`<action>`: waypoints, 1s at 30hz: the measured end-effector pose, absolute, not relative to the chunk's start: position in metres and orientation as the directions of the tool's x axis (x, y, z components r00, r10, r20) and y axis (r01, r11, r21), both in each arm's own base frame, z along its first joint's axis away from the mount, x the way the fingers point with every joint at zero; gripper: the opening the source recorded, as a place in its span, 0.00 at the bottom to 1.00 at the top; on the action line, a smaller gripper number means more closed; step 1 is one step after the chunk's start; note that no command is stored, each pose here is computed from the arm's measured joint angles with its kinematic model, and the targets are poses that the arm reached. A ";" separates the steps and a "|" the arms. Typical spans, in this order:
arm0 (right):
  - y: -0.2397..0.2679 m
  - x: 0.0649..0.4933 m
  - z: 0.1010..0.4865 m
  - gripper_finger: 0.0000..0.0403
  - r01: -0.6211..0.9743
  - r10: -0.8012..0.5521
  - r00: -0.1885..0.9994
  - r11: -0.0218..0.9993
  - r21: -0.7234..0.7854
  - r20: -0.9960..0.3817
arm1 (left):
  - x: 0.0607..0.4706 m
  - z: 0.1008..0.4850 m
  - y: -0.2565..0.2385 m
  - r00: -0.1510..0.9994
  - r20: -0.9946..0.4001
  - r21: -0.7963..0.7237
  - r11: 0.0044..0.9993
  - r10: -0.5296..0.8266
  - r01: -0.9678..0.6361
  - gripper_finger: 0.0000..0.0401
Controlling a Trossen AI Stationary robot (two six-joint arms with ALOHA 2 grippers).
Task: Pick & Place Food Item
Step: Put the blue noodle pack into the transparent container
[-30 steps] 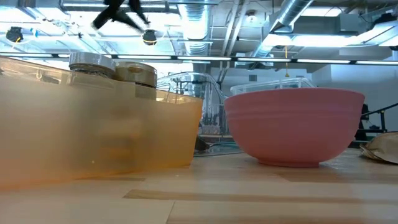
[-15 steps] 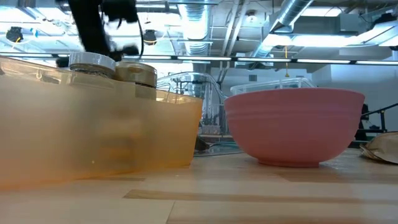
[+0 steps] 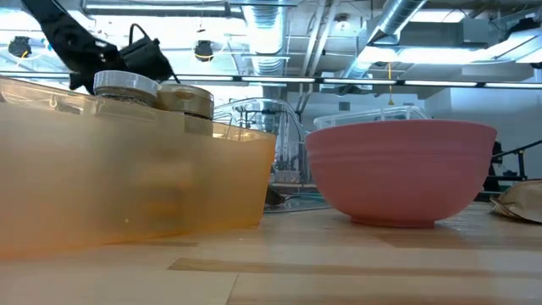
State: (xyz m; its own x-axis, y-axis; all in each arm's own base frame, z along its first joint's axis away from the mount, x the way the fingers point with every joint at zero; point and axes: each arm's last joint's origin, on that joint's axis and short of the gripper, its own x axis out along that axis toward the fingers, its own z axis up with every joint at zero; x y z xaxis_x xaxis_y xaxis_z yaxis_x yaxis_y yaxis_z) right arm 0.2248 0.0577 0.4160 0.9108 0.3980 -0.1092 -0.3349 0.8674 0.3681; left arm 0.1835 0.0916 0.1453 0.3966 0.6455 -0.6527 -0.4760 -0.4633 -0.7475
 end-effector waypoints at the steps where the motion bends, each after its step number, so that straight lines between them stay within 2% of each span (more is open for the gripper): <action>1: 0.058 0.225 0.416 0.10 -0.335 0.398 0.911 0.867 0.368 -0.110 | 0.182 0.142 0.094 0.397 -0.660 -0.742 -0.472 0.638 -0.475 0.24; 4: 0.058 0.225 0.416 0.10 -0.333 0.398 0.911 0.868 0.369 -0.112 | 0.184 0.135 0.097 0.388 -0.677 -0.727 -0.488 0.625 -0.483 0.25; 11: 0.054 0.226 0.413 0.10 -0.310 0.381 0.914 0.875 0.372 -0.137 | 0.202 0.126 0.105 0.463 -0.601 -0.798 -0.451 0.652 -0.401 0.28; 19: 0.052 0.226 0.412 0.10 -0.293 0.376 0.914 0.870 0.397 -0.150 | 0.205 0.106 0.107 0.406 -0.649 -0.759 -0.515 0.643 -0.397 0.31; 25: 0.052 0.226 0.411 0.10 -0.283 0.376 0.913 0.864 0.416 -0.160 | 0.205 0.103 0.109 0.362 -0.632 -0.771 -0.507 0.686 -0.385 0.32; 30: 0.053 0.225 0.411 0.10 -0.281 0.376 0.912 0.863 0.421 -0.162 | 0.204 0.103 0.110 0.350 -0.629 -0.771 -0.497 0.694 -0.399 0.26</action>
